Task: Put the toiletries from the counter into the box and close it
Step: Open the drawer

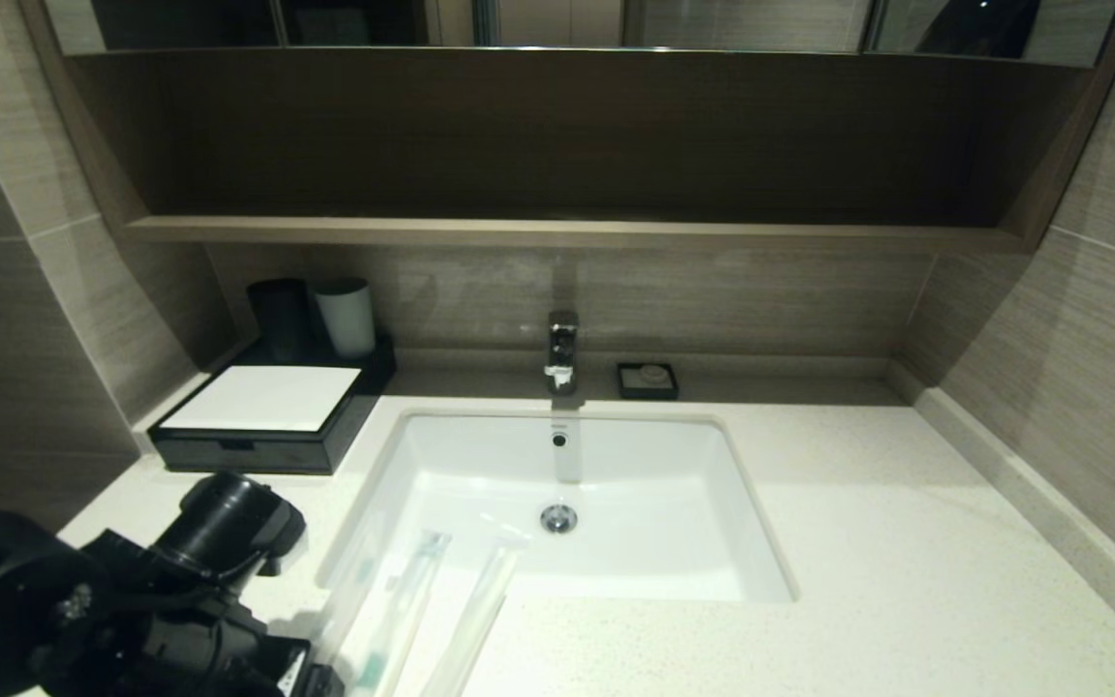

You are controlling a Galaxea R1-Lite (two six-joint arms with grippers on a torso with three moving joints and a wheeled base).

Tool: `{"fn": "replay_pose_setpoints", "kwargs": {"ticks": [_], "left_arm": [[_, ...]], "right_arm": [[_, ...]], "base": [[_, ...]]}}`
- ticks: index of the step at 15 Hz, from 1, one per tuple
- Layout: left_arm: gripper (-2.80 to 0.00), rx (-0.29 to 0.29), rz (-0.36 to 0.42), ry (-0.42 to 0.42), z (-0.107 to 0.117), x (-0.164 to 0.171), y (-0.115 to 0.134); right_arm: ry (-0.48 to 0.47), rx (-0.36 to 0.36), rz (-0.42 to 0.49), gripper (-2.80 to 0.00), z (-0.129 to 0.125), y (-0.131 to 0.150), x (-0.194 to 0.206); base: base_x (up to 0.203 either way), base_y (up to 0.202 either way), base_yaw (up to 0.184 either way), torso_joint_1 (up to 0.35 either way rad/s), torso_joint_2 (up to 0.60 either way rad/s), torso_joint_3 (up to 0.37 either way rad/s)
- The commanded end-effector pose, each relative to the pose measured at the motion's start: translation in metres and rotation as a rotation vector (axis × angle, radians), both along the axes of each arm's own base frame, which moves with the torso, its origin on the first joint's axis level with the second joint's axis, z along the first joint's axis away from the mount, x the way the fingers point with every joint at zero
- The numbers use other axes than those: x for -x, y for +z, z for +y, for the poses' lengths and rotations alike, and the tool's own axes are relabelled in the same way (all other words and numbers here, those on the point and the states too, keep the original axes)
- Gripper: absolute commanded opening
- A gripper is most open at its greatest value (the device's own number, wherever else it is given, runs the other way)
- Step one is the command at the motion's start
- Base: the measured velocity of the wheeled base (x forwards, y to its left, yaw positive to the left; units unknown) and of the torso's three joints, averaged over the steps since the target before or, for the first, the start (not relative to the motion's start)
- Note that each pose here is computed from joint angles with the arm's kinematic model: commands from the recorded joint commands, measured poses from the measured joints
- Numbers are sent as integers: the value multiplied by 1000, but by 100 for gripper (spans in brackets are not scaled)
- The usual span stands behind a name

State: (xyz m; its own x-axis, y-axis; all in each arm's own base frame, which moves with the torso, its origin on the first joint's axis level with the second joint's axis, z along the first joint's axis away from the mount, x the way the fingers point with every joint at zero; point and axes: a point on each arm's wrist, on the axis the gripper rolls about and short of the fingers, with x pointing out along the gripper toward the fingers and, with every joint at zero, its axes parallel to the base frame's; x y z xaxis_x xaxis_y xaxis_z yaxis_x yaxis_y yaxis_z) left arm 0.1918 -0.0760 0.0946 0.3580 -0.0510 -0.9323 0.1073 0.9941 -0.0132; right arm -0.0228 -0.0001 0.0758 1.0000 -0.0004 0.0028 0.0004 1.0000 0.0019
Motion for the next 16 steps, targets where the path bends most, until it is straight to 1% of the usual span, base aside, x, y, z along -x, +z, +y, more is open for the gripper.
{"fn": "replay_pose_setpoints", "kwargs": {"ticks": [1, 4, 5, 16], "left_arm": [[0, -3, 5, 2, 0, 0, -1], [0, -3, 5, 2, 0, 0, -1], [-280, -3, 5, 2, 0, 0, -1], [-280, -2, 3, 2, 0, 0, 0]], "right_arm": [[0, 0, 0, -280, 0, 0, 0], [0, 0, 0, -280, 0, 0, 0], [0, 0, 0, -280, 0, 0, 0], [0, 0, 0, -280, 0, 0, 0]], "base": [[0, 0, 0, 0, 0, 0], [0, 0, 0, 0, 0, 0], [0, 0, 0, 0, 0, 0], [0, 0, 0, 0, 0, 0]]}}
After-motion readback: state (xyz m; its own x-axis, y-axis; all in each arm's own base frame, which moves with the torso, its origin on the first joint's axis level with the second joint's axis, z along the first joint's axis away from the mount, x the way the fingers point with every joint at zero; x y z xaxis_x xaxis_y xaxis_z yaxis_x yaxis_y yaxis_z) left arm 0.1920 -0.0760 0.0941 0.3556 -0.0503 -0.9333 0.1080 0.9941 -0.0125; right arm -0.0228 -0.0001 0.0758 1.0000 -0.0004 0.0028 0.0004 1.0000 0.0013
